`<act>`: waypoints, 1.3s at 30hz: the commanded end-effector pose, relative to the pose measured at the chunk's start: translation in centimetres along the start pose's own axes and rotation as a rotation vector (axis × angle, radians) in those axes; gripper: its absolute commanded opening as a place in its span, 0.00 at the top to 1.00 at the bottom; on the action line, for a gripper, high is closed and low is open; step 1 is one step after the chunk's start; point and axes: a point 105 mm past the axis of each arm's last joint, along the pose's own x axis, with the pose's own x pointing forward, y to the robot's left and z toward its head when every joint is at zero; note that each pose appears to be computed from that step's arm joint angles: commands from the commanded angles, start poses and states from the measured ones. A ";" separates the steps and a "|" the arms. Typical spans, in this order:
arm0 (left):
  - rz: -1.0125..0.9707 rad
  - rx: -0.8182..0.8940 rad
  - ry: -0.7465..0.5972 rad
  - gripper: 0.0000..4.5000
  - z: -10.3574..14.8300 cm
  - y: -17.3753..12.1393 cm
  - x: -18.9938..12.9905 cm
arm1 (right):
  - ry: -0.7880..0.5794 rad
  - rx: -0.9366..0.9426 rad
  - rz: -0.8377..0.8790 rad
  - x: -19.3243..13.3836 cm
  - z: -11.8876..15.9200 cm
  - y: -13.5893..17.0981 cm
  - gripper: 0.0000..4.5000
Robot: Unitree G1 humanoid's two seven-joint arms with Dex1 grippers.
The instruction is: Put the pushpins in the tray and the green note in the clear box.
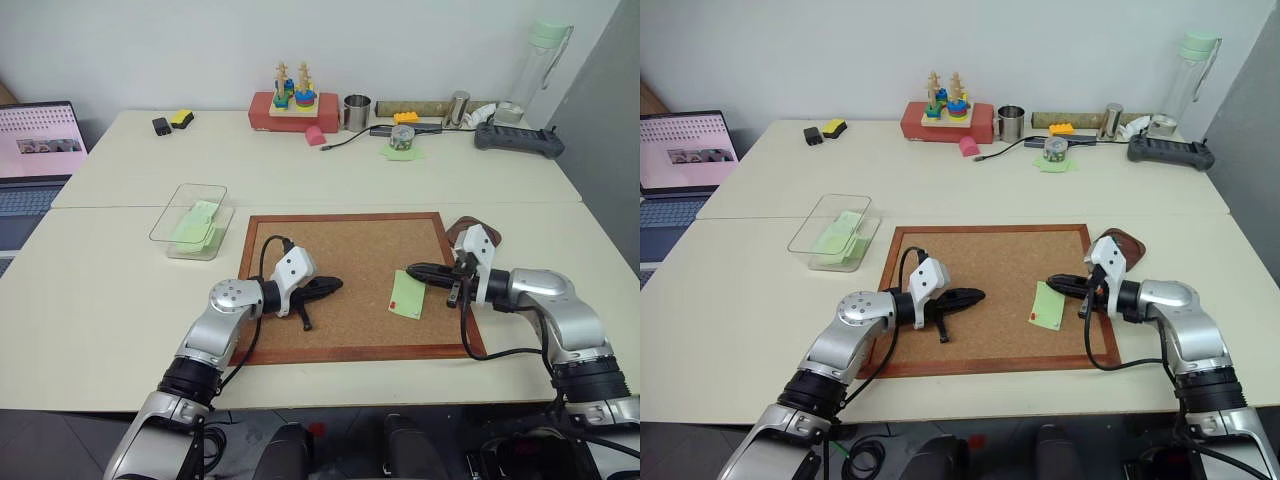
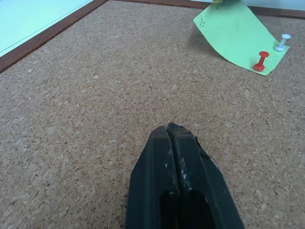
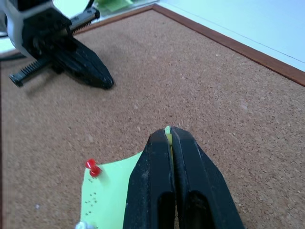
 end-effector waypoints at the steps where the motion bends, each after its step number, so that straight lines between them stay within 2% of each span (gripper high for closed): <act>1: -0.013 -0.019 0.067 1.00 -1.6 -0.6 -0.1 | -0.068 -0.004 -0.075 -1.5 2.0 -1.1 1.00; 8: -0.020 -0.023 0.064 1.00 -1.6 -0.8 0.0 | -0.114 0.039 -0.386 -4.4 2.3 -5.6 1.00; 17: -0.028 -0.021 0.064 1.00 -1.5 -0.9 0.2 | 0.036 0.009 -0.745 -6.3 -1.0 -10.5 1.00; 20: -0.028 -0.020 0.064 1.00 -1.5 -0.8 0.2 | 0.032 0.024 -0.781 -6.2 -1.3 -11.4 1.00; 22: -0.026 -0.019 0.064 1.00 -1.5 -0.8 0.2 | 0.021 0.034 -0.780 -5.9 -1.4 -11.5 0.90; 24: -0.024 -0.019 0.064 1.00 -1.5 -0.7 0.2 | 0.010 0.044 -0.783 -5.8 -1.4 -11.6 0.84; 32: -0.018 -0.019 0.067 1.00 -1.5 -0.7 0.0 | -0.044 0.061 -0.765 -5.9 -0.5 -11.4 0.44; 35: -0.018 -0.018 0.068 1.00 -1.5 -0.6 0.0 | -0.086 0.029 -0.707 -6.1 0.7 -10.6 0.30; 36: -0.017 -0.018 0.068 1.00 -1.5 -0.6 0.0 | -0.087 -0.001 -0.661 -6.0 1.1 -10.0 0.26; 39: -0.018 -0.016 0.069 1.00 -1.5 -0.6 -0.1 | -0.049 -0.094 -0.466 -5.5 1.7 -6.7 0.26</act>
